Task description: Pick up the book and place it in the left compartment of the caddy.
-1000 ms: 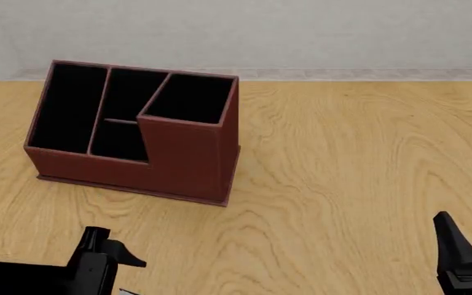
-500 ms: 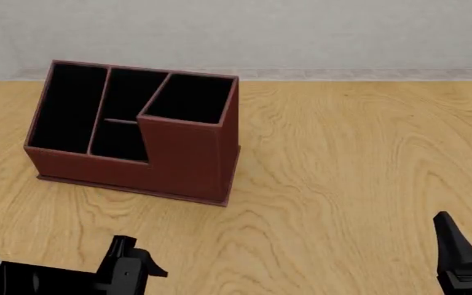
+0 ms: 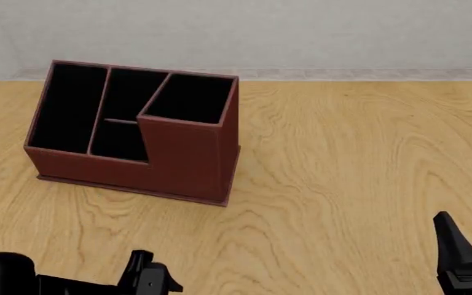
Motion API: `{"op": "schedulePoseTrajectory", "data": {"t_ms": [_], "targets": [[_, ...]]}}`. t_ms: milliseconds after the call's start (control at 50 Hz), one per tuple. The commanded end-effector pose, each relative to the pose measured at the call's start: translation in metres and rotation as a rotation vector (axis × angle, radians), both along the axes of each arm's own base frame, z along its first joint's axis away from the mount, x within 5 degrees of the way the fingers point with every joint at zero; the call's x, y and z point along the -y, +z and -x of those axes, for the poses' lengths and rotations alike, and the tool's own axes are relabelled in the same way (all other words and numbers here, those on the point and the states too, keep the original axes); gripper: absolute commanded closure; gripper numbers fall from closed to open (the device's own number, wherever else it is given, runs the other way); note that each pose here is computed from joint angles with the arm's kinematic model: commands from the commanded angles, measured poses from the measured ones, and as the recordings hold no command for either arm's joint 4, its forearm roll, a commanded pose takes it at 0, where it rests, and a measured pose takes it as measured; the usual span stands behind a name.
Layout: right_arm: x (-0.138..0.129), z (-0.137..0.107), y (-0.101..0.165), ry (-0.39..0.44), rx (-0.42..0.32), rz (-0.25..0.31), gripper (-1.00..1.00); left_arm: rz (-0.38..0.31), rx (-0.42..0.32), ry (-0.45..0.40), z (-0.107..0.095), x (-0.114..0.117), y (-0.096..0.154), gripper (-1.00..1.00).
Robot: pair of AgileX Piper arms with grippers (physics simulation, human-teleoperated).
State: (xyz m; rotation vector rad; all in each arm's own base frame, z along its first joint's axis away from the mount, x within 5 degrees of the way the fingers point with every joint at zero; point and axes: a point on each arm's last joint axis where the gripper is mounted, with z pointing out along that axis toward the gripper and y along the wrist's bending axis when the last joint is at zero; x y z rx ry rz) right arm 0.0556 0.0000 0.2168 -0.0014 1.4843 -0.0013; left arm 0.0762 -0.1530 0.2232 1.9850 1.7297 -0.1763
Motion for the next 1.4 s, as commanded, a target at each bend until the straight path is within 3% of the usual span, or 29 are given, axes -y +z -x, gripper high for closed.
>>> {"op": "schedulePoseTrajectory", "data": {"t_ms": [20, 780, 1000, 1020, 1400], "targets": [[0.000, 0.000, -0.001, 0.000, 0.000, -0.001, -1.00, 0.008, -0.028, 0.024, 0.003, 0.003, -0.010, -1.00], [0.000, 0.000, -0.001, 0.000, 0.000, 0.000, -1.00, 0.002, -0.034, 0.114, 0.001, -0.023, -0.028, -1.00], [0.000, 0.000, -0.001, 0.000, 0.000, 0.000, -1.00, 0.006, -0.049, 0.117, 0.004, -0.019, -0.032, -1.00], [0.000, 0.000, -0.001, 0.000, 0.000, 0.000, -1.00, 0.007, -0.051, 0.116, 0.004, -0.019, -0.032, 1.00], [0.000, 0.000, -0.001, 0.000, 0.000, 0.000, -1.00, -0.008, -0.054, 0.099, 0.004, -0.014, -0.023, 1.00]]}}
